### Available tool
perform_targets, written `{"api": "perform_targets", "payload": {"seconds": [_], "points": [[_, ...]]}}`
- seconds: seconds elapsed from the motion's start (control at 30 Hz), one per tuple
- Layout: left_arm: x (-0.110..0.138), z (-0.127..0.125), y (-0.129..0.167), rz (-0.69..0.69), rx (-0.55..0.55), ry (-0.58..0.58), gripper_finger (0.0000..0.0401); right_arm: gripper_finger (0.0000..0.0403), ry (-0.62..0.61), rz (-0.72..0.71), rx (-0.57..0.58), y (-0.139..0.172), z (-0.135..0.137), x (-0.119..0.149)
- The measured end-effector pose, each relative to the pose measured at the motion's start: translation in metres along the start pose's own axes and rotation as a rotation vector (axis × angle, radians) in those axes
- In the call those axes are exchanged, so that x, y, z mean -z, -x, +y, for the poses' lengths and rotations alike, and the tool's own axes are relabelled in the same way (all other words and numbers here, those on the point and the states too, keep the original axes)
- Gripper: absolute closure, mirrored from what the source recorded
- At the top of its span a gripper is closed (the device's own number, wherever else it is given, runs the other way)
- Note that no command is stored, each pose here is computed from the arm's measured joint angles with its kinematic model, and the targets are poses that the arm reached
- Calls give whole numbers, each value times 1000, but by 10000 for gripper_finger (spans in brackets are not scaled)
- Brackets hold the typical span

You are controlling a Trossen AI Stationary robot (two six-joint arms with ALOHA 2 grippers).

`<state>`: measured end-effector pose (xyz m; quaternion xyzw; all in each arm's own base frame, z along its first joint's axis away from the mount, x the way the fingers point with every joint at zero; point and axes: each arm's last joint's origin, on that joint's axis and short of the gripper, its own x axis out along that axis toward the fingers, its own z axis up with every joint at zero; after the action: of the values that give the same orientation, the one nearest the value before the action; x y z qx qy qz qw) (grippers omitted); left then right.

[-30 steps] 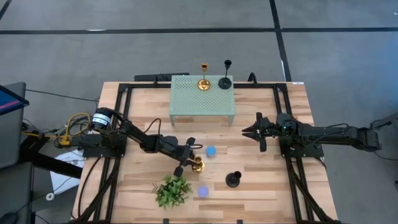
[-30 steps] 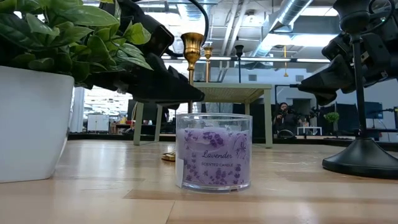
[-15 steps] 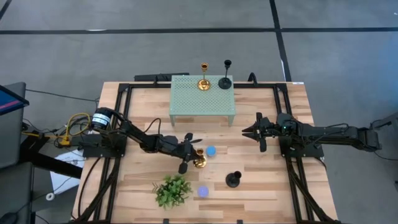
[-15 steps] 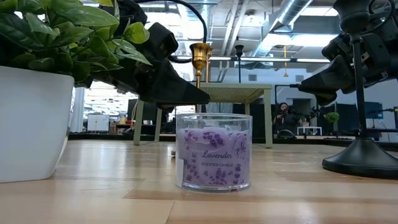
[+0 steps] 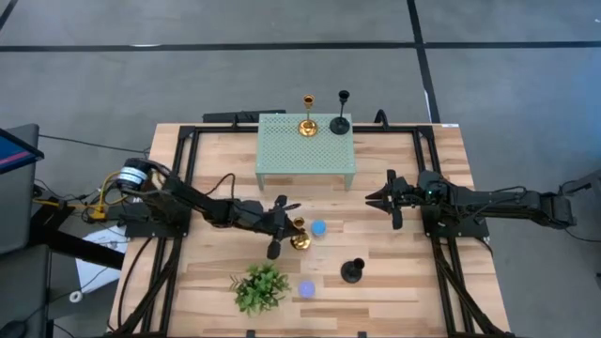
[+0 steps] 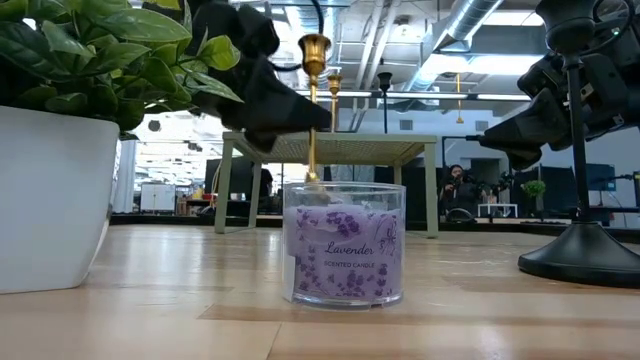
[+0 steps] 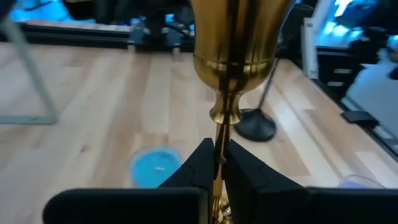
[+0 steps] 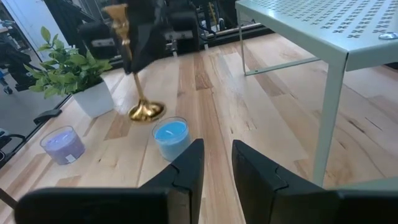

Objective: Pick & Place candle stick holders
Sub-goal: Put the gold candlestick on the shelf

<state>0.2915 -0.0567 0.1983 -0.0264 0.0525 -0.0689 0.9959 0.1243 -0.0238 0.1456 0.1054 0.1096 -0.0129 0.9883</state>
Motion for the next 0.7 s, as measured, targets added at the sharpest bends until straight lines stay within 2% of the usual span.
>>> {"api": "perform_targets", "payload": {"seconds": [0.1,0.37,0.7], "points": [[-14,2,11,2,-68,-1,385,327,0,0,0,0,0,0],[-67,17,36,-144,-154,-21,384,327,3,0,0,0,0,0],[-124,61,41,-172,-386,-135,384,327,2,1,1,0,0,0]]}}
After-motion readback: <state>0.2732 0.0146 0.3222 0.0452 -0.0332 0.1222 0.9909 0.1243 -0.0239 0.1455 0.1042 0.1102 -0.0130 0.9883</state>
